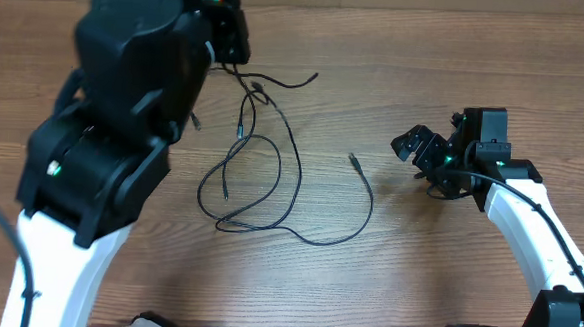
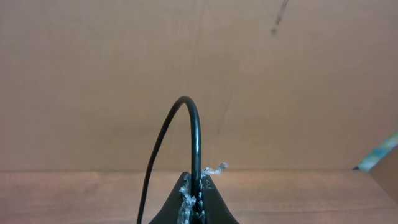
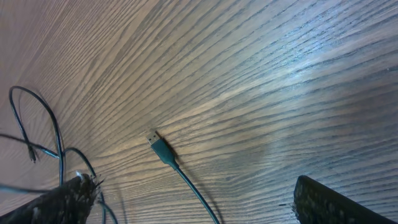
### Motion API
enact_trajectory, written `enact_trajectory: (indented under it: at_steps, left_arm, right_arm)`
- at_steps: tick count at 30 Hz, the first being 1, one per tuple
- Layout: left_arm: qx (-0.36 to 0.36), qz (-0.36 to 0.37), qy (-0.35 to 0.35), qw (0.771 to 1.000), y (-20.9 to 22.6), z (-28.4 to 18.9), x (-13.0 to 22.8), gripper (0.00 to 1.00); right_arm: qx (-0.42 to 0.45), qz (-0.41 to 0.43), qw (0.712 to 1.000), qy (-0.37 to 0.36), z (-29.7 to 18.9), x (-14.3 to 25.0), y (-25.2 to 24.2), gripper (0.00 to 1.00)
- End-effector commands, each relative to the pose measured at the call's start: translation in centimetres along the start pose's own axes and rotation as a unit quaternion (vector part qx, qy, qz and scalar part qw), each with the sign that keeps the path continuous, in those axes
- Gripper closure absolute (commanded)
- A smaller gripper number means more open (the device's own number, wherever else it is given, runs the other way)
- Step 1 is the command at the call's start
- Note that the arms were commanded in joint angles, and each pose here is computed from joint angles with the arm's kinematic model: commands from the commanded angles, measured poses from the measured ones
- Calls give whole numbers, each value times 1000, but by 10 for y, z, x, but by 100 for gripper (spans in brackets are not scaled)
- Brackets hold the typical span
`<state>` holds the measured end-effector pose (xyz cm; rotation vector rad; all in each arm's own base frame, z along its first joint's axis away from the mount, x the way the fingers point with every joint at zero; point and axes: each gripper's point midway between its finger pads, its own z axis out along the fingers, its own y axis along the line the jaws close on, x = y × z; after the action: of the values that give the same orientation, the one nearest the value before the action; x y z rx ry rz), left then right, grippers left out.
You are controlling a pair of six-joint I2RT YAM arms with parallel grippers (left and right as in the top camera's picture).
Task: Untangle cables
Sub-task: 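Lift the held black cable with the left gripper up and leftward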
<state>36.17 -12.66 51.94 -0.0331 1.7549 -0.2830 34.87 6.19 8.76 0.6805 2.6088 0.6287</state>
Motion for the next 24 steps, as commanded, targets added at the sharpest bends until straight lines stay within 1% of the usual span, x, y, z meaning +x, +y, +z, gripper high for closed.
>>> enact_trajectory:
  at_steps: [1,5,8,10,12,15,19,21,24]
  left_arm:
    - [-13,8,-43,999,10,-30,-27,96]
    - [11,-8,-9,1000,5,-34,-12,96]
    - [36,-58,68,995,-4,-32,23,96]
    - [44,-86,142,985,-10,-26,58,96]
    - [45,-79,198,976,-13,-17,86,96]
    - [34,-52,238,969,-11,-3,109,96]
    - [42,-53,243,968,-8,2,110,96]
    - [35,-57,229,971,-1,0,100,96]
    - [-1,-58,181,982,19,-5,73,96]
  right_arm:
    - [-3,-8,1000,-11,-3,-7,6,0]
    - [-3,-8,1000,-11,-3,-7,6,0]
    - [-3,-8,1000,-11,-3,-7,6,0]
    - [-3,-8,1000,-11,-3,-7,6,0]
    - [-3,-8,1000,-11,-3,-7,6,0]
    - [-3,-8,1000,-11,-3,-7,6,0]
    - [-3,-8,1000,-11,-3,-7,6,0]
    - [-3,-8,1000,-11,-3,-7,6,0]
    - [-3,-8,1000,-11,-3,-7,6,0]
